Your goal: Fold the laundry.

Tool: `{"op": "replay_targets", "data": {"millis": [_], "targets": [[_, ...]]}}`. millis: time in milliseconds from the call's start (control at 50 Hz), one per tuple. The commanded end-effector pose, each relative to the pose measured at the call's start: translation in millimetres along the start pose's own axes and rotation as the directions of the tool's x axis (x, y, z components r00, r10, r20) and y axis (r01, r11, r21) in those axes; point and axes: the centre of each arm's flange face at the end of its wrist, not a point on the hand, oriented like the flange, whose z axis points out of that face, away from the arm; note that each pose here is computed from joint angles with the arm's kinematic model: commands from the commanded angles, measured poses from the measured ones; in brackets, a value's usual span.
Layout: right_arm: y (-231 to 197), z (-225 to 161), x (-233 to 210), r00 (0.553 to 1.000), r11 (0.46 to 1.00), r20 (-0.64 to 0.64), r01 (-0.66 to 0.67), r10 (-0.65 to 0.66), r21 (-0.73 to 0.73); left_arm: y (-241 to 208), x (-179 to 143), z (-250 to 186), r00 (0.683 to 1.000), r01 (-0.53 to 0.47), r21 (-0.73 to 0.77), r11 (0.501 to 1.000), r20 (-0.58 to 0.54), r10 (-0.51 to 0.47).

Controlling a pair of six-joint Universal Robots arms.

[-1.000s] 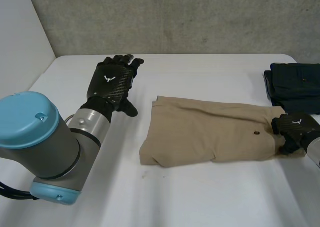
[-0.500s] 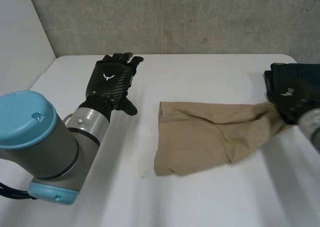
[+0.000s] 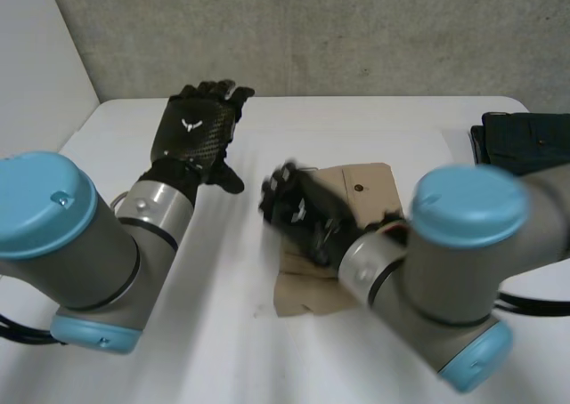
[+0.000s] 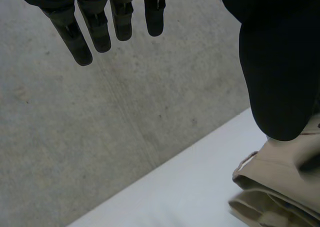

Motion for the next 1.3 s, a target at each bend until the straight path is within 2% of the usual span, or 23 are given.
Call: {"op": "replay_targets", "data": {"millis": [20, 40, 100, 180, 340, 480, 560, 660, 720, 820, 840, 940, 1120, 1200, 1300], "targets": [[-9, -26, 95, 0.803, 0.830, -0.212, -0.535, 0.558, 0.156, -22, -1, 13, 1.000, 0.006, 0.072, 0.997, 0.009, -0.006], [1, -32, 109, 0.740, 0.779, -0.245, -0.606, 0.627, 0.163, -25, 0, 14, 1.000, 0.007, 0.080, 0.997, 0.009, -0.007], [25, -42, 124, 0.665, 0.720, -0.305, -0.684, 0.682, 0.118, -35, 15, 15, 0.999, 0.023, 0.107, 0.994, -0.034, -0.019], [53, -47, 127, 0.625, 0.680, -0.364, -0.732, 0.691, 0.034, -24, 51, 12, 0.990, 0.056, 0.065, 0.996, -0.133, -0.047], [97, -30, 107, 0.592, 0.612, -0.395, -0.786, 0.703, -0.087, 27, 100, 26, 0.969, 0.022, -0.150, 0.988, -0.241, -0.059], [123, -10, 83, 0.585, 0.569, -0.371, -0.806, 0.721, -0.165, 64, 112, 39, 0.965, -0.011, -0.300, 0.954, -0.253, -0.068], [139, -1, 71, 0.583, 0.548, -0.365, -0.811, 0.726, -0.204, 73, 114, 44, 0.966, -0.018, -0.311, 0.950, -0.251, -0.064], [152, 7, 60, 0.600, 0.549, -0.361, -0.800, 0.714, -0.243, 91, 114, 41, 0.966, -0.038, -0.356, 0.934, -0.253, -0.057], [157, 11, 54, 0.632, 0.570, -0.347, -0.775, 0.693, -0.273, 101, 112, 36, 0.968, -0.054, -0.403, 0.914, -0.244, -0.051], [159, 12, 48, 0.712, 0.635, -0.309, -0.702, 0.630, -0.322, 110, 106, 32, 0.976, -0.074, -0.454, 0.888, -0.216, -0.029], [159, 12, 48, 0.739, 0.659, -0.297, -0.673, 0.604, -0.334, 110, 105, 31, 0.977, -0.076, -0.459, 0.885, -0.213, -0.026], [159, 12, 47, 0.785, 0.701, -0.268, -0.619, 0.558, -0.354, 110, 102, 26, 0.974, -0.117, -0.498, 0.859, -0.228, 0.000], [150, 11, 48, 0.795, 0.720, -0.252, -0.607, 0.552, -0.337, 103, 102, 28, 0.970, -0.133, -0.483, 0.866, -0.241, 0.015], [141, 3, 62, 0.791, 0.731, -0.286, -0.610, 0.541, -0.305, 95, 100, 29, 0.972, -0.119, -0.474, 0.872, -0.234, 0.005], [119, -14, 85, 0.786, 0.777, -0.374, -0.591, 0.493, -0.218, 51, 83, 32, 0.978, -0.085, -0.407, 0.909, -0.210, -0.003]]}}
